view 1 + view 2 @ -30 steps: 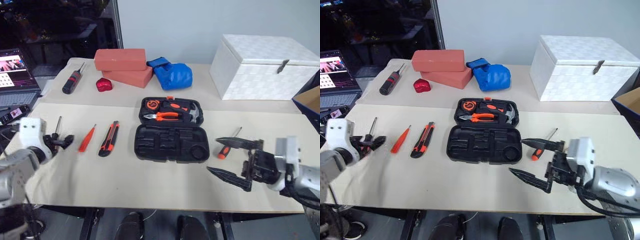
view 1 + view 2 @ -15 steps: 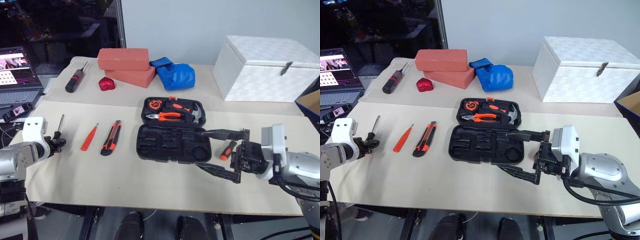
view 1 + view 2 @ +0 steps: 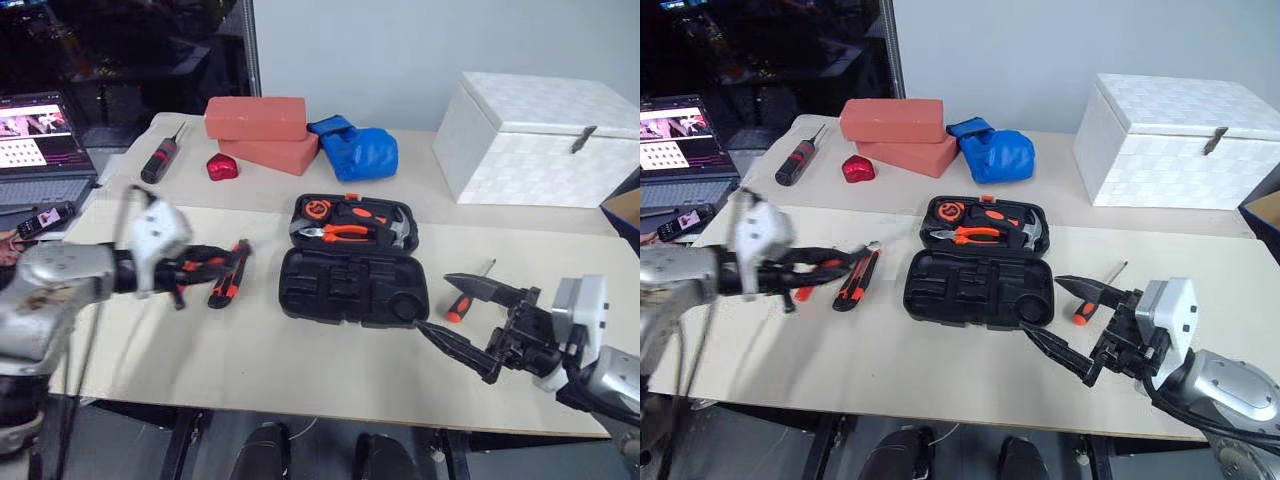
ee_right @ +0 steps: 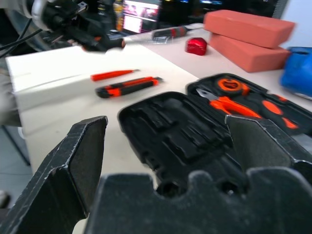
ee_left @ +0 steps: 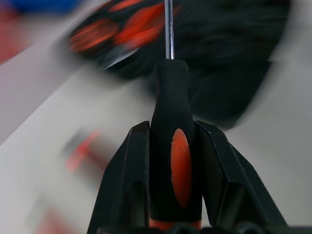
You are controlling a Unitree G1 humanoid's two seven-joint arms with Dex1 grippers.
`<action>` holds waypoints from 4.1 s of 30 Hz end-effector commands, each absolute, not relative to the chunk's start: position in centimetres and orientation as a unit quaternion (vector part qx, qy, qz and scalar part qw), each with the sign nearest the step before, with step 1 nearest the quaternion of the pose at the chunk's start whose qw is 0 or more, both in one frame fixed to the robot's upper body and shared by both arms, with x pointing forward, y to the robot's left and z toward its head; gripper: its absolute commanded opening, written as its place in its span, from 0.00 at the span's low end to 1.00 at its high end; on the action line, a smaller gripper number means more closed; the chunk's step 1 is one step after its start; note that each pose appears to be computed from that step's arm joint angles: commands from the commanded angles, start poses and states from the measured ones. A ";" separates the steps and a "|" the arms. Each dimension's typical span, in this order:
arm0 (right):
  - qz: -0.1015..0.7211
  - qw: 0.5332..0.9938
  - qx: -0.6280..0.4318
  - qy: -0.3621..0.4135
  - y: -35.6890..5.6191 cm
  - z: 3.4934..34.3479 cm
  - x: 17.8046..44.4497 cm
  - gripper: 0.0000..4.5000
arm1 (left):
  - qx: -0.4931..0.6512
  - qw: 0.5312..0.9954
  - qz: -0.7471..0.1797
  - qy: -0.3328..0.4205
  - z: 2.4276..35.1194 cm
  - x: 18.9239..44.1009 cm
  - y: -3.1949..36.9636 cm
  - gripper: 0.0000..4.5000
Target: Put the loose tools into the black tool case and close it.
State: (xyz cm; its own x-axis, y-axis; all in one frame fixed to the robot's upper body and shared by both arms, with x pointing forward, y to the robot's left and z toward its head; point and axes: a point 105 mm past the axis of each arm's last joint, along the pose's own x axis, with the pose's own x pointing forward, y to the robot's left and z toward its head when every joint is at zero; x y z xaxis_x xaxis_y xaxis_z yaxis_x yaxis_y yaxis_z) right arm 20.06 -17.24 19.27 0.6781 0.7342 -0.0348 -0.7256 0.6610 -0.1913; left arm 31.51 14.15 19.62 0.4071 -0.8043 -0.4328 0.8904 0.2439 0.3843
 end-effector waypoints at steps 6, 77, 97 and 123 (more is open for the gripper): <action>0.345 0.930 -0.130 -0.004 -19.8 18.7 19.6 1.00 | 0.425 0.675 -0.597 0.084 17.2 37.8 7.0 0.20; -0.022 0.959 0.015 0.281 -24.4 13.7 30.2 1.00 | 0.047 0.750 -0.659 0.024 18.6 28.0 7.0 0.98; -0.043 0.948 -0.021 0.315 -26.2 13.3 31.5 0.01 | 0.078 0.756 -0.650 0.027 18.7 26.0 7.6 1.00; 0.033 0.932 -0.082 0.352 -25.2 11.0 34.6 0.87 | 0.080 0.777 -0.624 0.009 19.6 25.5 8.2 1.00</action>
